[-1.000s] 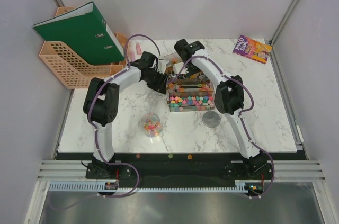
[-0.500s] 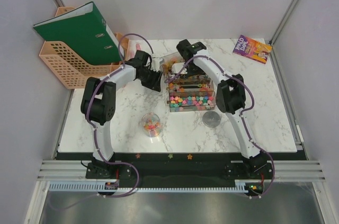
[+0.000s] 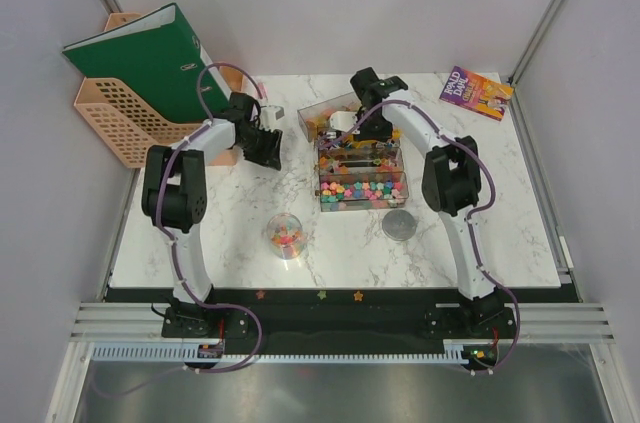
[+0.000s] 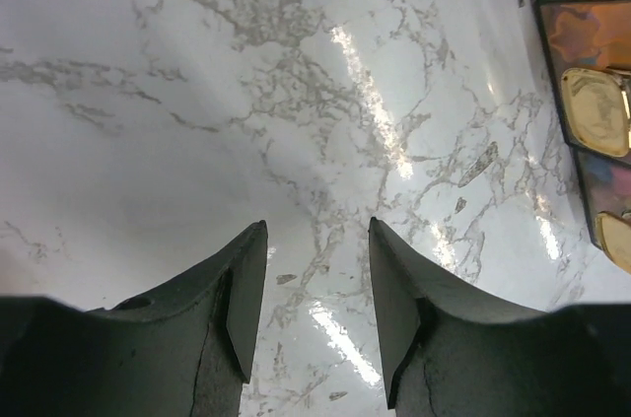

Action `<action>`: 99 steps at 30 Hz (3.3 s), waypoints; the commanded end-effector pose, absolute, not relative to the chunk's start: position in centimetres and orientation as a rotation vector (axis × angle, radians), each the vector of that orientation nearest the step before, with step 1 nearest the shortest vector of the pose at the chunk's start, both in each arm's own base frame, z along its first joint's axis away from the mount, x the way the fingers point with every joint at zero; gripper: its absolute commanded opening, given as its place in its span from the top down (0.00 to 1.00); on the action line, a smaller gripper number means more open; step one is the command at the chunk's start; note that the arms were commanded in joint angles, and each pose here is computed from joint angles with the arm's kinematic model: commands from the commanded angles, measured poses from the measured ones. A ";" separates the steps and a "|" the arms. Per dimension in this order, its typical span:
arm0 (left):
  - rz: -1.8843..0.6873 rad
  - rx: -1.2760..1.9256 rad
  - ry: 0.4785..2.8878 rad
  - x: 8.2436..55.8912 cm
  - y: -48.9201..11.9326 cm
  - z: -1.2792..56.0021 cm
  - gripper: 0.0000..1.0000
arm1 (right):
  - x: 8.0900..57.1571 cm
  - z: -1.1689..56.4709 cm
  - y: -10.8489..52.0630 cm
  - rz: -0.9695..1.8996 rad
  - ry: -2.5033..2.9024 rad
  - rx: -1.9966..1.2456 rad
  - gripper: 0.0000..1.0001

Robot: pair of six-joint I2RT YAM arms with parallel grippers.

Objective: Pack the candies
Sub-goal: Scoop the fake candies from the storage box.

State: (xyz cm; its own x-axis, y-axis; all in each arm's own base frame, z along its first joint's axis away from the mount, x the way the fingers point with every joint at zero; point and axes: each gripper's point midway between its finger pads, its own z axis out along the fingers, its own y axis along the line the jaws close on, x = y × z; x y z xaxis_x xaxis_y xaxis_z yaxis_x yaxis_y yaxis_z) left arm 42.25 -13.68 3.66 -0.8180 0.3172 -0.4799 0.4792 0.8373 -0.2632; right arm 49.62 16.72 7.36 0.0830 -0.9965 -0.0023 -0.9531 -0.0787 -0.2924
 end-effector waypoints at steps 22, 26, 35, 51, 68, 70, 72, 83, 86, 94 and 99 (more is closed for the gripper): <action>-0.446 0.633 2.537 44.0 -9.6 6.8 0.47 | 46.8 4.9 19.4 0.150 1.933 -2.021 0.78; -0.453 0.631 2.550 43.6 -9.6 6.3 0.47 | 47.0 4.9 19.4 0.166 1.923 -2.026 0.81; -0.474 0.667 2.570 42.7 -9.7 5.6 0.47 | 45.1 6.3 19.9 0.480 1.848 -2.072 1.00; -0.494 0.745 2.612 41.7 -9.4 5.2 0.47 | 44.4 8.8 20.7 0.655 1.794 -1.767 1.00; -0.487 0.853 2.617 43.0 -9.1 6.5 0.47 | 44.0 11.5 20.0 0.719 1.712 -1.610 1.00; -0.474 0.864 2.614 43.6 -9.0 6.7 0.47 | 43.8 11.4 19.7 0.724 1.710 -1.607 1.00; -0.464 0.868 2.623 43.8 -8.8 6.7 0.47 | 43.6 11.8 19.7 0.714 1.689 -1.620 1.00; -0.453 0.865 2.618 44.3 -8.9 7.3 0.47 | 42.5 11.4 18.5 0.720 1.710 -1.610 1.00; -0.455 0.868 2.616 44.3 -9.0 7.4 0.47 | 43.2 9.9 18.1 0.697 1.774 -1.626 1.00; -0.446 0.883 2.619 43.8 -9.2 7.5 0.47 | 44.3 7.7 17.2 0.620 1.866 -1.747 0.69; -0.450 0.886 2.636 43.2 -9.1 7.0 0.47 | 44.3 7.1 17.5 0.606 1.857 -1.781 0.62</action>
State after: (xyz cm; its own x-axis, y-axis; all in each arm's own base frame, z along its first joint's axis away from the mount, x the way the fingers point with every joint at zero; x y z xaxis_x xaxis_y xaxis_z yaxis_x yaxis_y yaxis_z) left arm 43.47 -9.32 6.26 -0.7824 0.4868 -0.3885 0.5923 0.7744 -0.2224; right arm 45.98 16.66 7.65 -0.0261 -0.7730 -0.6339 -0.9918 0.0991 -0.0801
